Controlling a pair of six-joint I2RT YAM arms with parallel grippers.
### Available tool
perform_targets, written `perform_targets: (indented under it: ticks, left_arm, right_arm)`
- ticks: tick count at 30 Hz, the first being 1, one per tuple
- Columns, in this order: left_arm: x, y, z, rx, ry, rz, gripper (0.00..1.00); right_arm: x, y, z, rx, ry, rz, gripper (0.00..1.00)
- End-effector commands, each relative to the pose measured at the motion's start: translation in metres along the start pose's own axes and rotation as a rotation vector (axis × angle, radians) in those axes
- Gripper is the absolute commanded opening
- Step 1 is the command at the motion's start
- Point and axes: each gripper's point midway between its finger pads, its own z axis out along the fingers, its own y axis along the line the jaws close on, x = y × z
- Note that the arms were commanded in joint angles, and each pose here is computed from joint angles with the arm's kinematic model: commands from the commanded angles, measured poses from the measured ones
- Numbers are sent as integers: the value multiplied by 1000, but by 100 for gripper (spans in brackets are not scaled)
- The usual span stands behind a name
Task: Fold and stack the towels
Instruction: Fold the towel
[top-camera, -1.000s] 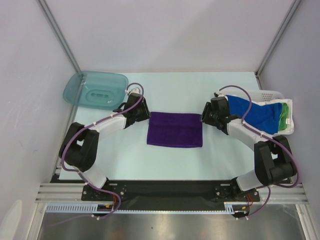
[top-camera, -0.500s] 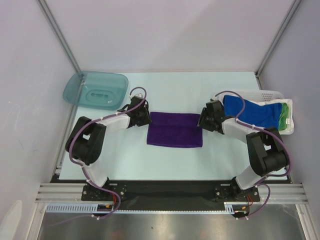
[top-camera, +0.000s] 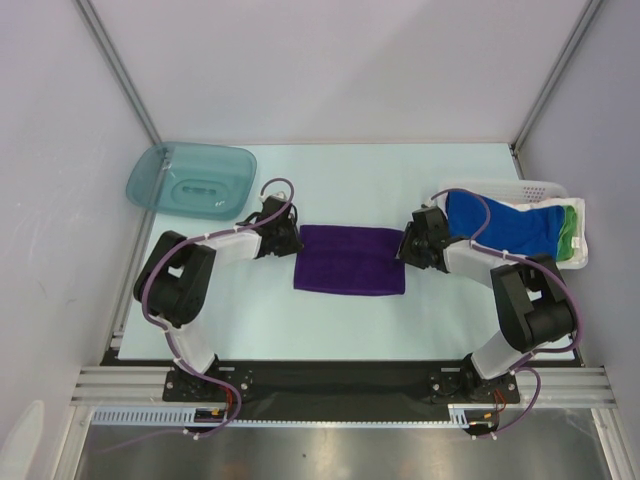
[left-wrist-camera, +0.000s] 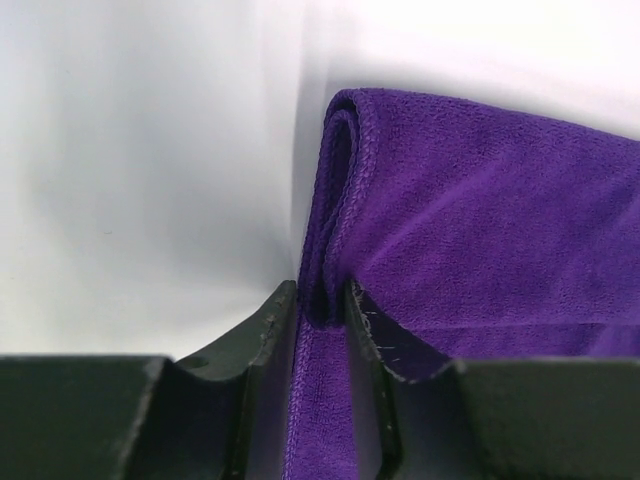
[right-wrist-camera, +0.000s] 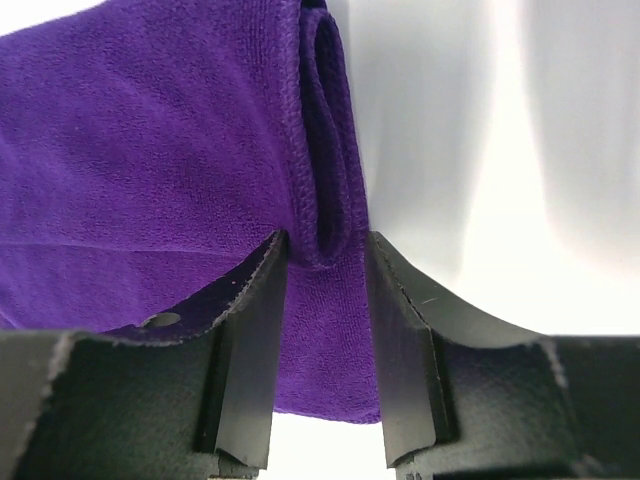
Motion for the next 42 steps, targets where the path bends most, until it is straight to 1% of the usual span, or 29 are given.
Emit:
perform_targets:
  ticks: [1,13,18,19,22,27,31,34,35,42]
  left_arm:
    - [0,-2,2,14,-2,-27,30]
    - [-4,-11,0,44,10,-20,23]
    - [-10,-12,-3,35,0,-9,21]
    - [-12,-12,-3,34,0,-11,20]
    - [-14,-14,-4,38,-1,-3,20]
    - [-16,-15,-6,39,-1,7,21]
    - [-17,-16,-6,42,2,14,21]
    - [-18,-18,-6,44,10,25,23]
    - [-18,-18,-6,44,10,28,27]
    - [-20,-19,-6,45,13,34,26]
  right_arm:
    - [-1,2,2,-17,-11,17,42]
    - [-15,4,-2,-24,-32,32,38]
    - [-20,5,-3,-27,-40,34,33]
    - [-21,5,-3,-28,-42,34,30]
    - [-19,10,-4,-51,-27,34,26]
    - [-22,14,-5,-60,-31,33,23]
    - [-24,16,-5,-62,-32,33,17]
    - [-23,16,-5,-64,-27,30,17]
    - [-25,17,-5,-66,-31,32,17]
    - [-23,17,-4,-66,-25,31,14]
